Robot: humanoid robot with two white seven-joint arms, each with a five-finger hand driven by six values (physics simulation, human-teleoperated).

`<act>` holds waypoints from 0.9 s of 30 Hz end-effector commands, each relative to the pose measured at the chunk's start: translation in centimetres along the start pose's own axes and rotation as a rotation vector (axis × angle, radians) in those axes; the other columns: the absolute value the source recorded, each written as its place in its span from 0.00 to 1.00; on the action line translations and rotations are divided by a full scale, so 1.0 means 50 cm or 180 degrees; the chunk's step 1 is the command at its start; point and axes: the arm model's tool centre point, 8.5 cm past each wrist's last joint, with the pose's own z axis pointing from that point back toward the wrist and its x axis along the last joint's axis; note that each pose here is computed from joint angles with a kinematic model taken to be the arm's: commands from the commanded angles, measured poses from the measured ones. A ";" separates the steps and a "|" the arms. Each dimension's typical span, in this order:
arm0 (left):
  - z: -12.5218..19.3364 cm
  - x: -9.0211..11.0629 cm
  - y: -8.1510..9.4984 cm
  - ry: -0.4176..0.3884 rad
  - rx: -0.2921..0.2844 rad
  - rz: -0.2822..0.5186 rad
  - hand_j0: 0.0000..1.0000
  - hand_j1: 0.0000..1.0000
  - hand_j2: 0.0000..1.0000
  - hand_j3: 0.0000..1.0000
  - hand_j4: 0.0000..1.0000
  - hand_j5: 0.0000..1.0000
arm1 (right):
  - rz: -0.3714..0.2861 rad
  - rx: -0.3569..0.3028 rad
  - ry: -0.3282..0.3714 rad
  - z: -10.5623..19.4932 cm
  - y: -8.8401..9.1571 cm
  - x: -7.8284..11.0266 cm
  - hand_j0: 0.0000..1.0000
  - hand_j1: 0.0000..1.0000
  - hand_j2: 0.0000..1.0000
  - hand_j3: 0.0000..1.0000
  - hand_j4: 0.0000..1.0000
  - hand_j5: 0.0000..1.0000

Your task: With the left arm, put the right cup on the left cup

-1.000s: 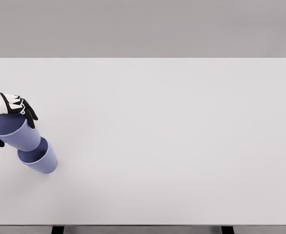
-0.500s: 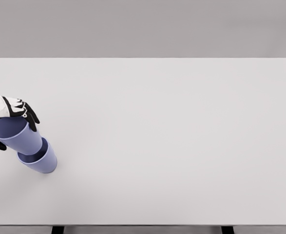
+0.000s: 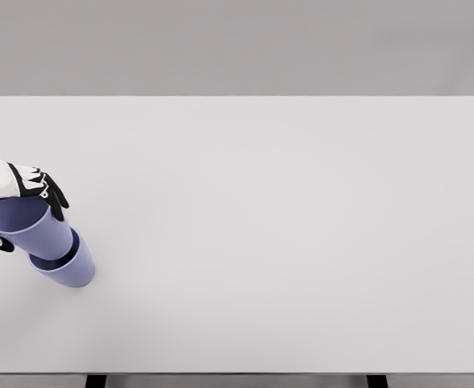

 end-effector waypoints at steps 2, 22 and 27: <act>0.002 0.000 0.002 0.0002 0.0018 0.0017 0.58 0.58 0.58 0.58 0.58 0.58 | 0.0006 0.0002 0.0003 0.000 0.000 0.000 1.00 1.00 1.00 1.00 1.00 1.00; -0.013 0.001 0.005 -0.0050 0.0022 -0.0022 0.66 0.66 0.66 0.66 0.66 0.66 | 0.0002 0.0002 0.0000 0.000 0.000 0.000 1.00 1.00 1.00 1.00 1.00 1.00; -0.012 -0.003 0.003 -0.0028 0.0019 -0.0018 0.66 0.66 0.66 0.66 0.66 0.66 | 0.0006 0.0002 0.0003 0.000 0.000 0.000 1.00 1.00 1.00 1.00 1.00 1.00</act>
